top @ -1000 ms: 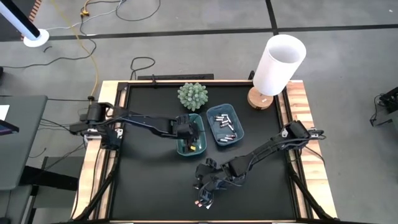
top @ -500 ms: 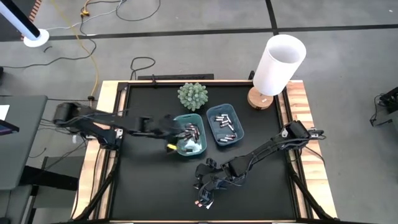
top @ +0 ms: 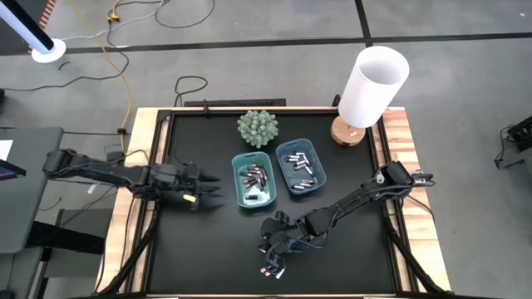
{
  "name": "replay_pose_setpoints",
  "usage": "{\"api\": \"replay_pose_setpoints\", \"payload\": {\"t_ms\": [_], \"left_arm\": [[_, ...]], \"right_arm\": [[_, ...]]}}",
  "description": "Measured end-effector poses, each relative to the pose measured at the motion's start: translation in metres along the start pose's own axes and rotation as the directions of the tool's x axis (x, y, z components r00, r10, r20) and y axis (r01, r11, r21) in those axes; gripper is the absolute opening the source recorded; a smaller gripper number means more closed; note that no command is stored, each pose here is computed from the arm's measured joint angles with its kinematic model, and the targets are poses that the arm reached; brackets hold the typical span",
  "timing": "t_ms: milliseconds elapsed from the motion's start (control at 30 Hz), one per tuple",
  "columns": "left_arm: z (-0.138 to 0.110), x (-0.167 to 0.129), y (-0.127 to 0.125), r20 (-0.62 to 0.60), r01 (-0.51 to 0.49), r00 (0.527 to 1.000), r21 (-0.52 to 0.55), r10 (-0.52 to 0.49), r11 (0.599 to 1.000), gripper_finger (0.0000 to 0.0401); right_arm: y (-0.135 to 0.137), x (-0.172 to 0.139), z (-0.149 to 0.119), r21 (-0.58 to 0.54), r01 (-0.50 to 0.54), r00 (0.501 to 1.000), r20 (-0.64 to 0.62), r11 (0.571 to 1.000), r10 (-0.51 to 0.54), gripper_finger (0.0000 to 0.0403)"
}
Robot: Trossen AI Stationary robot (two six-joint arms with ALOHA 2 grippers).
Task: Sort batteries
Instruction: Put the white battery into the blue bin
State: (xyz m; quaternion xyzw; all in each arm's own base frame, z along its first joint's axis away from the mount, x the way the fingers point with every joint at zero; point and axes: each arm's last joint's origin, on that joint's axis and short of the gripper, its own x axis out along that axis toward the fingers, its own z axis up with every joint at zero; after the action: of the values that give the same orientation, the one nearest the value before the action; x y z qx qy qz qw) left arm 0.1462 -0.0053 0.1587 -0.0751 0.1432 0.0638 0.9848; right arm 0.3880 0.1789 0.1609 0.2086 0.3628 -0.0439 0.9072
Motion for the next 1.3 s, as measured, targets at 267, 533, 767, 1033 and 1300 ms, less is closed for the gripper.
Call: {"api": "replay_pose_setpoints", "payload": {"t_ms": [267, 533, 767, 1033, 1300], "left_arm": [[-0.012, -0.021, 0.004, 0.121, 0.044, 0.992, 0.007, -0.045, 0.999, 0.0136], [-0.013, -0.028, 0.0, 0.133, 0.086, 0.987, 0.04, -0.091, 0.995, 0.0136], [-0.018, -0.028, 0.001, 0.088, 0.078, 0.993, 0.037, -0.081, 0.996, 0.0136], [-0.024, -0.027, 0.002, 0.026, 0.067, 0.997, 0.045, -0.068, 0.997, 0.0136], [-0.024, -0.027, 0.002, 0.027, 0.067, 0.997, 0.045, -0.068, 0.997, 0.0136]], "right_arm": [[-0.001, 0.0, 0.0, -0.001, 0.004, 1.0, -0.003, 1.0, -0.004, 0.0226], [-0.007, 0.002, 0.005, 0.013, 0.017, 1.0, 0.002, 1.0, -0.017, 0.0226], [-0.006, -0.002, 0.017, -0.017, 0.064, 0.998, -0.028, 0.998, -0.064, 0.0225], [0.02, -0.028, 0.031, -0.057, 0.152, 0.977, -0.14, 0.987, -0.159, 0.0214], [0.05, -0.036, 0.007, -0.112, 0.178, 0.982, -0.051, 0.978, -0.184, 0.0208]]}}
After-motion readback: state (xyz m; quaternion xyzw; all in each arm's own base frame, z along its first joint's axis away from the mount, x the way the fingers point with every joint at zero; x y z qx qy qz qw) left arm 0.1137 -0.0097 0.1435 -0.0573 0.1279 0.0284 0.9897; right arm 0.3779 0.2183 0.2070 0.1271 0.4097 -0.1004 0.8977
